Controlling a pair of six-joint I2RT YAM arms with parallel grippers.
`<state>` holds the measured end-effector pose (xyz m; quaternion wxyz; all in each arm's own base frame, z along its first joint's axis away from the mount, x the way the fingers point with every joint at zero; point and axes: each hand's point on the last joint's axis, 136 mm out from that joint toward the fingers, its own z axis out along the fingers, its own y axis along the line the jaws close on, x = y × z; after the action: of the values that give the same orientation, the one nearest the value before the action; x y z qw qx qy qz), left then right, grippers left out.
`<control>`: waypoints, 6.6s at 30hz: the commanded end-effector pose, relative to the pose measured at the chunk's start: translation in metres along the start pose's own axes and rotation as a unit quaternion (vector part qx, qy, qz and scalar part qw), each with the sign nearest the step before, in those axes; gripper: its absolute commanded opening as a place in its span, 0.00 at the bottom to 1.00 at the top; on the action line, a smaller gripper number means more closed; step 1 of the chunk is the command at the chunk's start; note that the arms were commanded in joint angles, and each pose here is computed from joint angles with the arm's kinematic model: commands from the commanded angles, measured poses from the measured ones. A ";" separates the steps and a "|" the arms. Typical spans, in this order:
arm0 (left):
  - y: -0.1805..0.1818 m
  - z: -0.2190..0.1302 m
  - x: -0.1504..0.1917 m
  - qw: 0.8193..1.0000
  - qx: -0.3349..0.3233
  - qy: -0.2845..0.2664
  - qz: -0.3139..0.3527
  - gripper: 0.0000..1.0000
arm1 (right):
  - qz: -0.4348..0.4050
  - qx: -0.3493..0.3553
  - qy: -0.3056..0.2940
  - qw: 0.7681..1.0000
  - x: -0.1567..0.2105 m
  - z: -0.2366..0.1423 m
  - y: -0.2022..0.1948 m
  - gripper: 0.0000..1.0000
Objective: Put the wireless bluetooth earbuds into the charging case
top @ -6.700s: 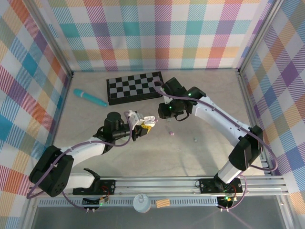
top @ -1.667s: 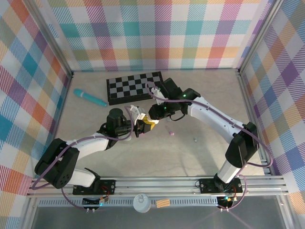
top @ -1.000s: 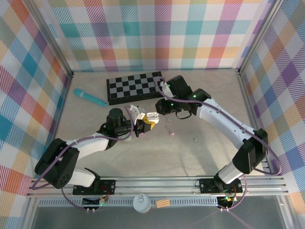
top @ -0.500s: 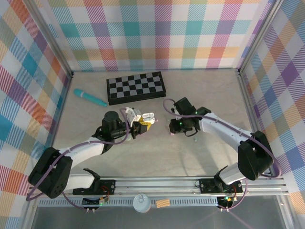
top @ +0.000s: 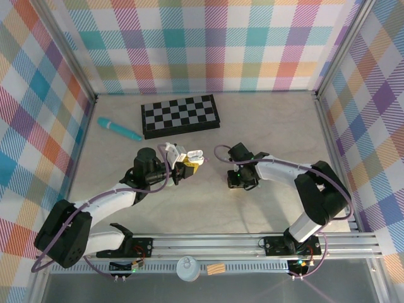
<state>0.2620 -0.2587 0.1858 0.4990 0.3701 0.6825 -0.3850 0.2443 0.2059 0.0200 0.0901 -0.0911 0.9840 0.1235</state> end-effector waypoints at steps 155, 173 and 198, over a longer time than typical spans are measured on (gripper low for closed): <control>-0.011 0.082 -0.022 0.996 0.079 -0.038 -0.005 0.02 | 0.202 -0.122 -0.071 0.969 -0.098 -0.150 0.118 0.28; -0.009 0.082 -0.037 0.995 0.073 -0.060 -0.013 0.01 | 0.194 -0.110 -0.057 0.973 -0.088 -0.141 0.115 0.28; -0.012 0.081 -0.043 0.994 0.083 -0.068 -0.002 0.01 | 0.171 -0.087 -0.081 0.978 -0.089 -0.148 0.110 0.39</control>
<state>0.2899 -0.3331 0.1768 0.4642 0.3671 0.6636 -0.4576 0.2919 0.2890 0.2070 0.1444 0.0916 0.9549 0.2428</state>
